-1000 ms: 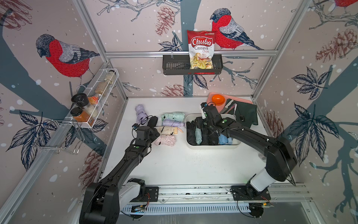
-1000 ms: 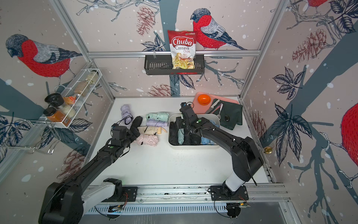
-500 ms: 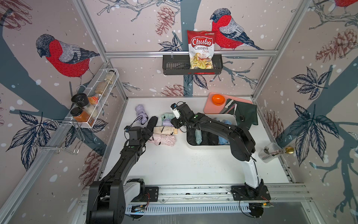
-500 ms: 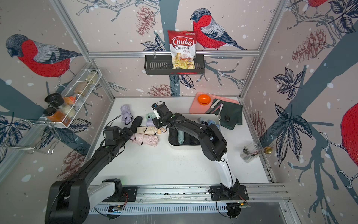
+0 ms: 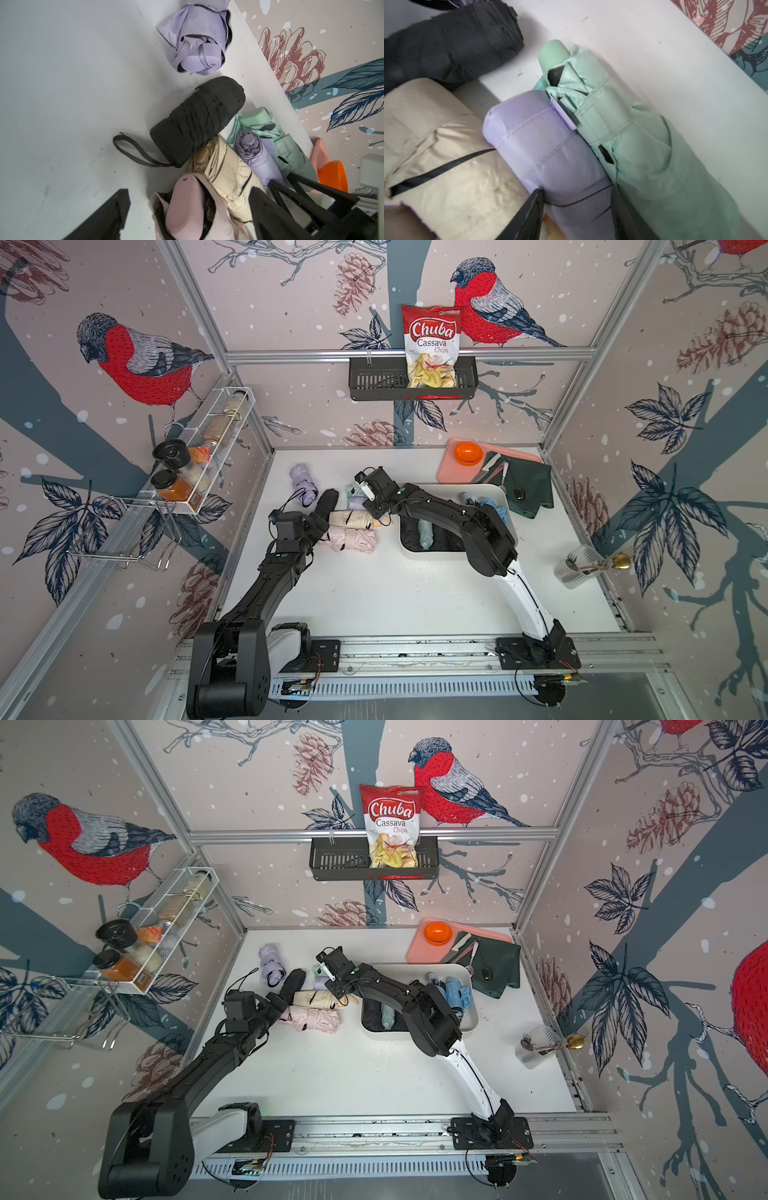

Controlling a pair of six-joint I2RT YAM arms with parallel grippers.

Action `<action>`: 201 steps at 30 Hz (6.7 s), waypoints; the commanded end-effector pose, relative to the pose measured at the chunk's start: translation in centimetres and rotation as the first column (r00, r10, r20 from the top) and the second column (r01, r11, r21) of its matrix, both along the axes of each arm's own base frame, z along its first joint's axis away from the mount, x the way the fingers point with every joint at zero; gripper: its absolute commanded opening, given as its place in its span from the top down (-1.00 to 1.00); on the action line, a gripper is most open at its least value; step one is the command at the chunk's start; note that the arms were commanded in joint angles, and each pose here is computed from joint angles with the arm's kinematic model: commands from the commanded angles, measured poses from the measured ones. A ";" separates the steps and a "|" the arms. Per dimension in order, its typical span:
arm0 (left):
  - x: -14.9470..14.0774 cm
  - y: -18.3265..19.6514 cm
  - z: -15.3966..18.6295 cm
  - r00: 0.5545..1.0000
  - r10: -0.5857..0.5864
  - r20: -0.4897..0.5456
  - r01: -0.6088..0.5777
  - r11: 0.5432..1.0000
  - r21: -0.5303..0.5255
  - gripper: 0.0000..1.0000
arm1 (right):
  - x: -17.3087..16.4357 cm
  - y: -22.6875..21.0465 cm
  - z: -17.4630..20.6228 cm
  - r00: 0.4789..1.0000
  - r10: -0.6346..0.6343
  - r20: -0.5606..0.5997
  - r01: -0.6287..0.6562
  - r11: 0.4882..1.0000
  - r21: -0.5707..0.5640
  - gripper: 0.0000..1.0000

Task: Put the umbrella into the storage box
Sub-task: Pick up the umbrella from the center of the board, then place the umbrella in the storage box.

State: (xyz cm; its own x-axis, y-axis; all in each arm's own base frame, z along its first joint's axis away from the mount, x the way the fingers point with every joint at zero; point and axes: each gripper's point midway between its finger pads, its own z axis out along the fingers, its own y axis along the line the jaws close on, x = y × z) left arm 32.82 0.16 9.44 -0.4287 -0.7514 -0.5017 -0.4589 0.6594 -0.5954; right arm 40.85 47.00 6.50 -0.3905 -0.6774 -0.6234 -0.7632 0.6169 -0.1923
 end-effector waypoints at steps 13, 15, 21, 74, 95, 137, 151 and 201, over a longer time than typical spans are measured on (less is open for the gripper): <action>0.6 -0.2 0.8 0.999 -0.007 0.039 0.008 1.000 -0.014 -0.85 | -2.1 0.5 -2.7 0.987 0.152 -0.043 -0.156 0.981 -0.116 -0.37; 0.6 -0.2 0.9 0.999 -0.007 0.042 0.008 1.000 -0.016 -0.85 | -2.1 0.4 -3.4 0.986 0.157 -0.048 -0.162 0.978 -0.134 -0.42; 0.7 -0.4 1.0 0.999 -0.013 0.045 0.014 1.000 -0.022 -0.83 | -0.8 0.1 -4.7 0.990 0.142 -0.005 -0.140 0.970 -0.201 -0.48; 1.4 -5.4 6.1 0.964 -0.220 0.151 0.216 0.976 0.040 -0.83 | -2.9 -10.5 19.4 0.951 -0.204 -0.234 0.296 0.819 0.491 1.00; 2.3 -20.4 5.4 0.794 -0.597 0.116 0.592 0.802 0.080 -0.86 | -7.4 -37.4 15.4 0.688 -0.575 -0.443 0.726 0.553 0.410 1.00; 2.9 -23.1 1.2 0.758 -0.652 -0.001 0.651 0.757 0.066 -0.83 | -4.6 -42.9 9.5 0.454 -0.871 -0.190 0.891 0.449 0.070 -0.34; 3.0 -23.5 0.7 0.751 -0.661 -0.003 0.660 0.750 0.044 -0.84 | -3.7 -40.5 7.9 0.493 -0.869 -0.031 0.870 0.493 0.003 -0.23; 2.9 -23.1 0.6 0.762 -0.647 -0.021 0.647 0.761 0.047 -0.84 | -5.9 -42.6 -1.6 0.392 -0.891 -0.230 0.841 0.449 -0.301 0.59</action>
